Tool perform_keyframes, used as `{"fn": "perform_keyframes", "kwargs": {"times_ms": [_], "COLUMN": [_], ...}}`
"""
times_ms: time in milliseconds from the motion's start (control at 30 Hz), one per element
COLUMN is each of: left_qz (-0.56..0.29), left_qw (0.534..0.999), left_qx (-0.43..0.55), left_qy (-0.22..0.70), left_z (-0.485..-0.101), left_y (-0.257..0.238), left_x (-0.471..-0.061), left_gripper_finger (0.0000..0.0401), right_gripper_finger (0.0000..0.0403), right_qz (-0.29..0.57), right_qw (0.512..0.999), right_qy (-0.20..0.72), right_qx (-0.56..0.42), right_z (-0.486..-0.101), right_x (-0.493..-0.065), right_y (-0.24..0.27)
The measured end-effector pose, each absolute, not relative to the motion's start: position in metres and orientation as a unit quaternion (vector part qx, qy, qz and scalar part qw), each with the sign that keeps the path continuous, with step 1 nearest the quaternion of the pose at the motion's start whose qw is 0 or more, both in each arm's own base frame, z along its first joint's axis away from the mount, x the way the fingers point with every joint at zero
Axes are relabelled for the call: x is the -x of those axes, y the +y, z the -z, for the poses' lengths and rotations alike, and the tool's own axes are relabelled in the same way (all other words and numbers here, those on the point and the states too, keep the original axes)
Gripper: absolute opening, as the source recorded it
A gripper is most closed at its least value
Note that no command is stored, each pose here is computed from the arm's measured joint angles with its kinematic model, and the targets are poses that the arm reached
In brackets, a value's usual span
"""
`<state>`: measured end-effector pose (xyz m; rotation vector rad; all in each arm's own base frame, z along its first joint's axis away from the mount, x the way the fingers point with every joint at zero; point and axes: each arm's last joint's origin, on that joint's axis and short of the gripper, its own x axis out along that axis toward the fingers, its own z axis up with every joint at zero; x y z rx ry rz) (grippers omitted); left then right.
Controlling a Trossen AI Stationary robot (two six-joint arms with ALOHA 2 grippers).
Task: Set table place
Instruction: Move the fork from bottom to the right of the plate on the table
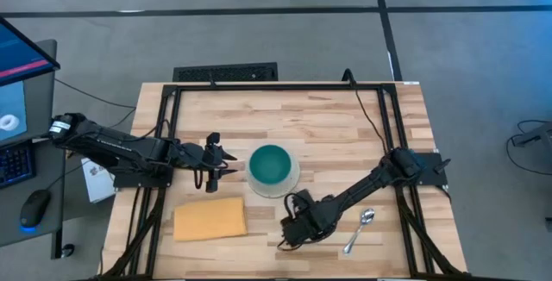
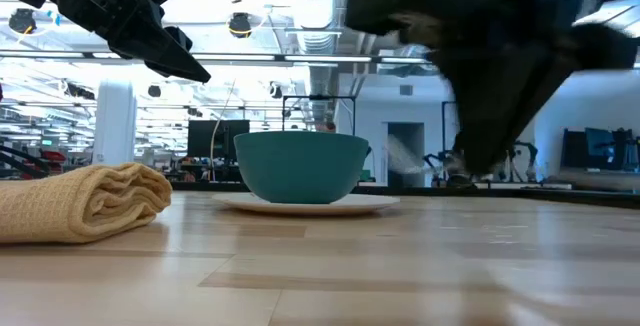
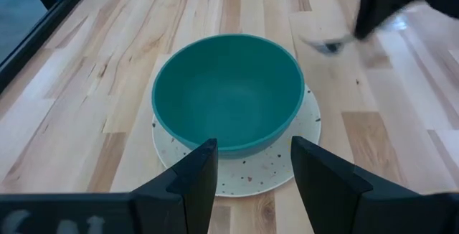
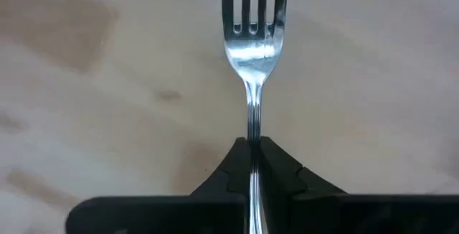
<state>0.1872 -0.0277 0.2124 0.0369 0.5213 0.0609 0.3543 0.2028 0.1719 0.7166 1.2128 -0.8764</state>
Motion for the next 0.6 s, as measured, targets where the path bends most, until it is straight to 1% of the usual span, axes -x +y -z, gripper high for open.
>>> {"fn": "perform_keyframes", "kwargs": {"times_ms": [167, 433, 533, 600], "left_qz": [-0.03, -0.029, -0.025, -0.023], "left_qw": [0.964, 0.963, 0.964, 0.967], "left_qx": [-0.02, -0.026, -0.035, -0.037], "left_qy": [0.265, 0.268, 0.262, 0.251], "left_z": [-0.211, -0.211, -0.212, -0.214], "left_y": [-0.028, -0.028, -0.028, -0.029], "left_x": [-0.186, -0.186, -0.187, -0.188], "left_gripper_finger": [0.0169, 0.0169, 0.0169, 0.0169], "right_gripper_finger": [0.0031, 0.0034, 0.003, 0.003], "right_qz": [0.427, 0.466, 0.468, 0.473], "right_qw": [0.669, 0.69, 0.702, 0.698], "right_qy": [0.528, 0.482, 0.469, 0.475], "right_qx": [-0.302, -0.272, -0.263, -0.252], "right_z": [-0.198, -0.237, -0.244, -0.244], "right_x": [-0.339, -0.326, -0.328, -0.33], "right_y": [0.192, 0.165, 0.154, 0.145]}}
